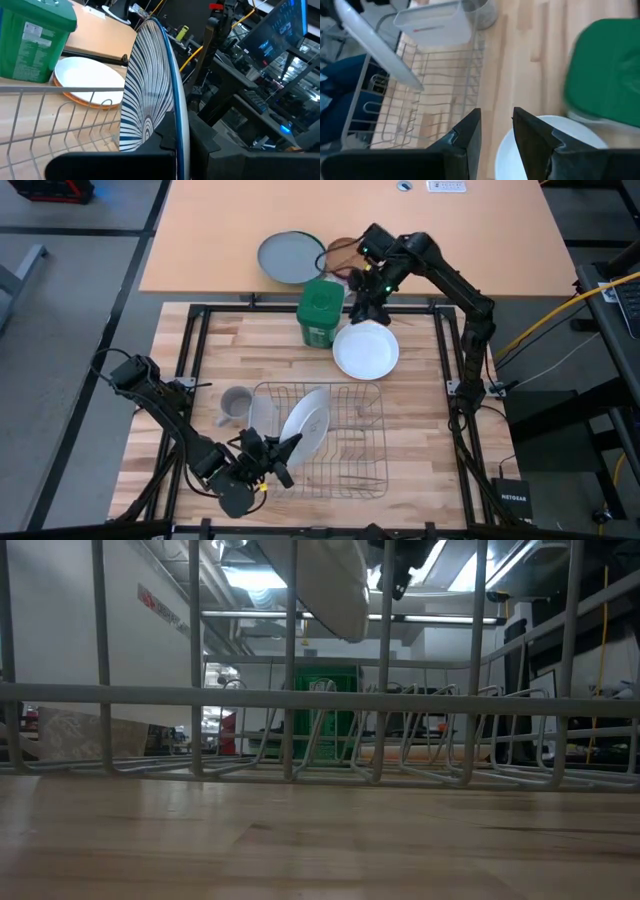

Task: Sort dishes
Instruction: Put the blue plate in the dish rack

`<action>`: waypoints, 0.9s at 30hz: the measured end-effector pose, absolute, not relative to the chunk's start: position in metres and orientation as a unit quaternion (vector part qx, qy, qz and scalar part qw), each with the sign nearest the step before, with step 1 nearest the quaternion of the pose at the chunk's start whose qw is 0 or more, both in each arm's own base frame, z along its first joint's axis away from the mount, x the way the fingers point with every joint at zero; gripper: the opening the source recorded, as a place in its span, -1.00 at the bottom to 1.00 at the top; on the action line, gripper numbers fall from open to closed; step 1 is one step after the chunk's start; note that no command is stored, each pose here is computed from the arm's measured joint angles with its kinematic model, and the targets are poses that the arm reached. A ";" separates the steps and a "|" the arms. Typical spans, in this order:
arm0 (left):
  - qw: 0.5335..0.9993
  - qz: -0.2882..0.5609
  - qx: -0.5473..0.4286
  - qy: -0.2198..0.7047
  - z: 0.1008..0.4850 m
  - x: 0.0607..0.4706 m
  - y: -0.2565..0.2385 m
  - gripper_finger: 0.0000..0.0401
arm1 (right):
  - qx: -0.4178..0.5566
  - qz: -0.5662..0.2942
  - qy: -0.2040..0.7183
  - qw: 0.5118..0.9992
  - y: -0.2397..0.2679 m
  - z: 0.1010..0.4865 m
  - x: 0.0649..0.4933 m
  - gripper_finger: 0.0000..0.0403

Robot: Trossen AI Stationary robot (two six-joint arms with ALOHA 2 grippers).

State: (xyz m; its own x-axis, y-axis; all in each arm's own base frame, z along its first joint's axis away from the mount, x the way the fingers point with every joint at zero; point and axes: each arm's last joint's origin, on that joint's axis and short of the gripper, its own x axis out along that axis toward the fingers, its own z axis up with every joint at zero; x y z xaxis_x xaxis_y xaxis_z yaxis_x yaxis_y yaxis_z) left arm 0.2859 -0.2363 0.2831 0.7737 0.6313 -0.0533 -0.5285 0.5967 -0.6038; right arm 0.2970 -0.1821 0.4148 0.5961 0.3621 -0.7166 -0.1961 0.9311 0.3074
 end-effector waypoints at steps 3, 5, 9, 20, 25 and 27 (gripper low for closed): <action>0.890 0.326 -0.309 -0.080 0.281 0.285 -0.236 -0.98 | 0.100 0.172 0.435 0.878 -0.173 0.407 0.305 -0.43; 0.891 0.326 -0.305 -0.077 0.280 0.285 -0.235 -0.98 | 0.098 0.179 0.446 0.871 -0.167 0.402 0.309 -0.43; 0.891 0.327 -0.305 -0.076 0.279 0.286 -0.235 -0.98 | 0.085 0.187 0.467 0.860 -0.154 0.395 0.317 -0.43; 0.887 0.315 -0.337 -0.029 0.267 0.292 -0.222 -0.98 | 0.059 0.221 0.499 0.836 -0.121 0.382 0.333 -0.43; 0.886 0.315 -0.340 -0.023 0.267 0.295 -0.218 -0.99 | 0.057 0.236 0.513 0.823 -0.110 0.374 0.338 -0.43; 0.887 0.315 -0.338 -0.023 0.268 0.295 -0.218 -0.99 | 0.055 0.239 0.516 0.821 -0.107 0.373 0.339 -0.43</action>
State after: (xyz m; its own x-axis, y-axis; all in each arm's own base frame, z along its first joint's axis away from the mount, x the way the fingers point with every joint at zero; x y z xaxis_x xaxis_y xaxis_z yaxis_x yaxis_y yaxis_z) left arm 0.2946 -0.2178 0.2677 0.8009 0.5735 -0.1723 -0.5427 0.5735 -0.6136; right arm 0.3395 -0.1066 0.3730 0.3535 0.4481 -0.8211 -0.3350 0.8802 0.3362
